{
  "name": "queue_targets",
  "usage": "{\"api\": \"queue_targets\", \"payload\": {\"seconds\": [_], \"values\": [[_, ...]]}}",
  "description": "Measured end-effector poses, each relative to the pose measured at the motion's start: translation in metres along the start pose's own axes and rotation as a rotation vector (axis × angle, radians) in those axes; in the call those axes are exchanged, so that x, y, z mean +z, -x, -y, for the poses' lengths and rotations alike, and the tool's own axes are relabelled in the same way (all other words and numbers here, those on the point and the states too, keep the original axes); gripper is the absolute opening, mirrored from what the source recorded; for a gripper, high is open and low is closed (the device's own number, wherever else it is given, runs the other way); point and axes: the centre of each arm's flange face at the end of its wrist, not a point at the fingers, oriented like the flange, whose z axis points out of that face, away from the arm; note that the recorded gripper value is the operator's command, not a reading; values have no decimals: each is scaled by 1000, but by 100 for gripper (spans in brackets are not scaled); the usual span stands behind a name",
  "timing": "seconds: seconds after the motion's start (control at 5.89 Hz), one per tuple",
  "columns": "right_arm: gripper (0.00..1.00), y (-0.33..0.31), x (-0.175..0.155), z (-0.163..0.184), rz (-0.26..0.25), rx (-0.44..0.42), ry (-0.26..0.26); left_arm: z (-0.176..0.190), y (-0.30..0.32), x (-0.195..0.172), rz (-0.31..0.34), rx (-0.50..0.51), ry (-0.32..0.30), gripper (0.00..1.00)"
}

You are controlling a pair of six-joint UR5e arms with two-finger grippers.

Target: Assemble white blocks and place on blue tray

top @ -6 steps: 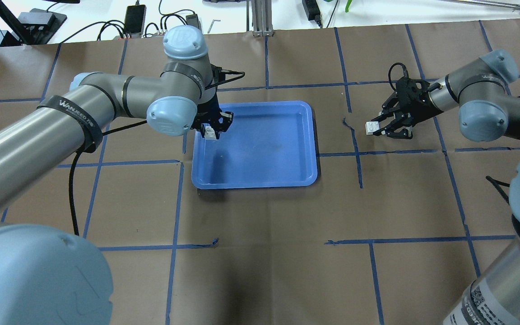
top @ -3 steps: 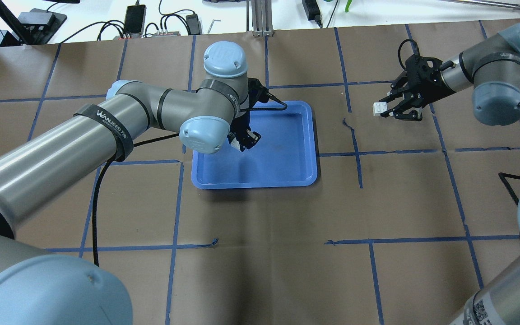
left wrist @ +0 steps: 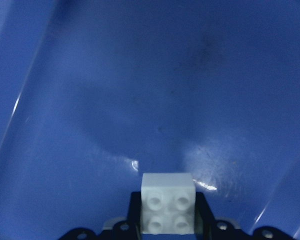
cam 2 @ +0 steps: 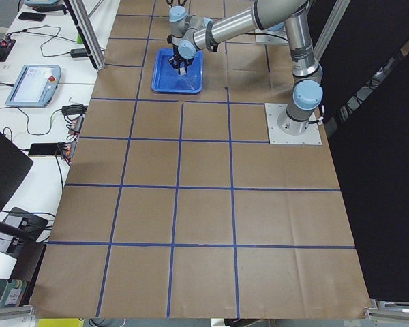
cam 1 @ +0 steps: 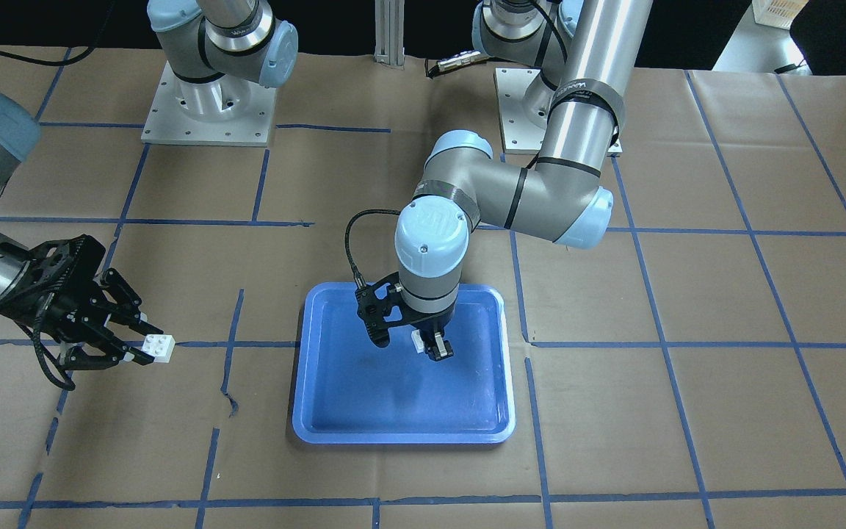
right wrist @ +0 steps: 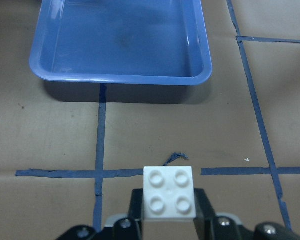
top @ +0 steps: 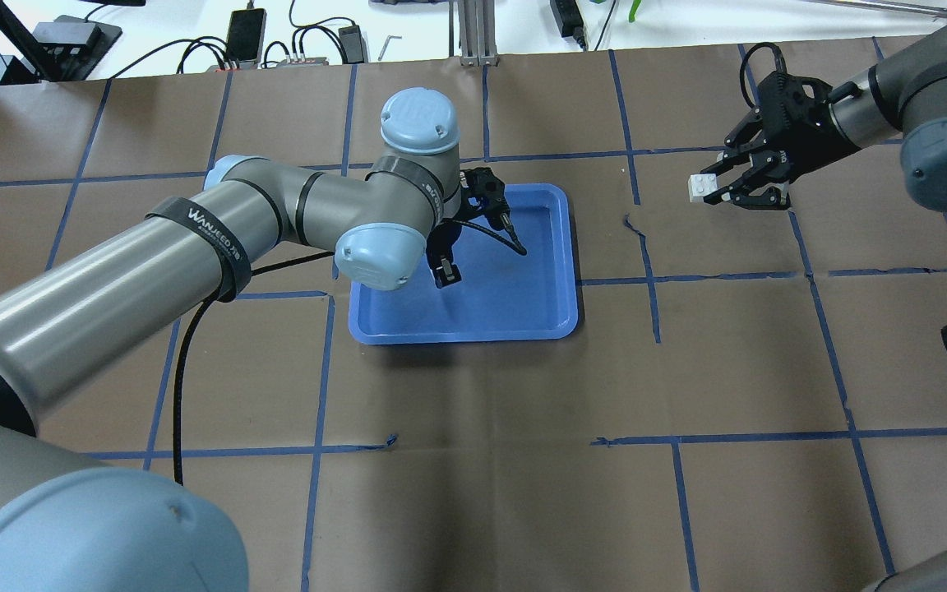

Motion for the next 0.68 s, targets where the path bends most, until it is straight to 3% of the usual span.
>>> {"api": "queue_targets", "payload": {"seconds": [0.34, 0.68], "values": [[29, 7, -7, 10, 17, 7, -8, 12, -11, 6, 13, 150, -8, 9], [31, 17, 7, 8, 43, 16, -25, 12, -12, 10, 18, 192, -4, 12]]}}
